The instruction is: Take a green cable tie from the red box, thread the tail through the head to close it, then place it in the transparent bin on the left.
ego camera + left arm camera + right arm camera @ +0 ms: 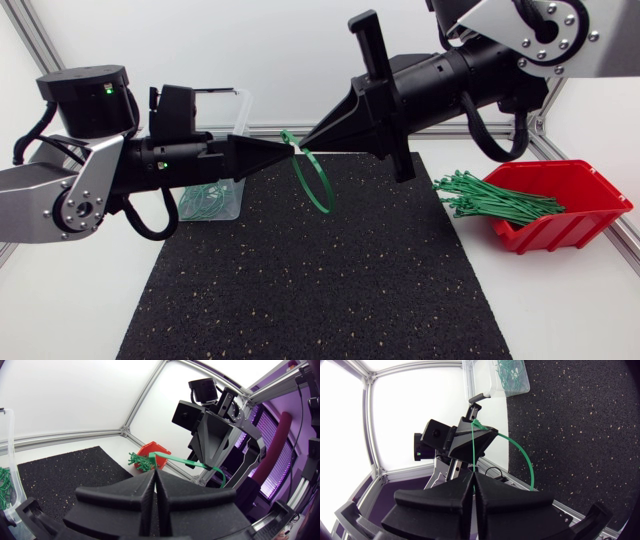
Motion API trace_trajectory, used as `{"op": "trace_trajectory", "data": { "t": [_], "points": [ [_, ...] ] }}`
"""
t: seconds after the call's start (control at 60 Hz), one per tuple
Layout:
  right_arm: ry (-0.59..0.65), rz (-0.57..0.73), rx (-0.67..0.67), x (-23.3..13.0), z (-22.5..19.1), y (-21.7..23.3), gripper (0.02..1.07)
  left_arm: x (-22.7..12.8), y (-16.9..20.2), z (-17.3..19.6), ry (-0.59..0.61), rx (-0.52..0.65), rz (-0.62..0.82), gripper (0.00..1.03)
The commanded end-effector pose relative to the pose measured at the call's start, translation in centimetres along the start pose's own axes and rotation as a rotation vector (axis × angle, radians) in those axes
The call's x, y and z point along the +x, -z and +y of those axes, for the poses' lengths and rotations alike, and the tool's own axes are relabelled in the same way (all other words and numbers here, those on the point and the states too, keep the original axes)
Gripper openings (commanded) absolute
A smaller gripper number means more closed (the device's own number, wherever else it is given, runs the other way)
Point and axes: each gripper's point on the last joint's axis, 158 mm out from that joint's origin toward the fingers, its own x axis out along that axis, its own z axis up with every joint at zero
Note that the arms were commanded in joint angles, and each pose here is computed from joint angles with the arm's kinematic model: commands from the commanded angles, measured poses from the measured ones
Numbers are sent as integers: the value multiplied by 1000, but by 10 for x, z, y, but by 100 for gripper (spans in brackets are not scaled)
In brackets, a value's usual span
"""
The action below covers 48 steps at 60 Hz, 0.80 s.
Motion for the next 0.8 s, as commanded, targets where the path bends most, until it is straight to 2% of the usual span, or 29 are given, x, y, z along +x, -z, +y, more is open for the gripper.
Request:
{"op": "trace_trajectory", "data": {
  "t": [0.0, 0.783],
  "points": [
    [9, 11, 46, 4, -7, 3, 7, 2, 2, -1, 3, -6, 0, 3],
    [8, 7, 46, 2, -8, 3, 7, -1, -5, 2, -8, -1, -14, 3]
  ]
}}
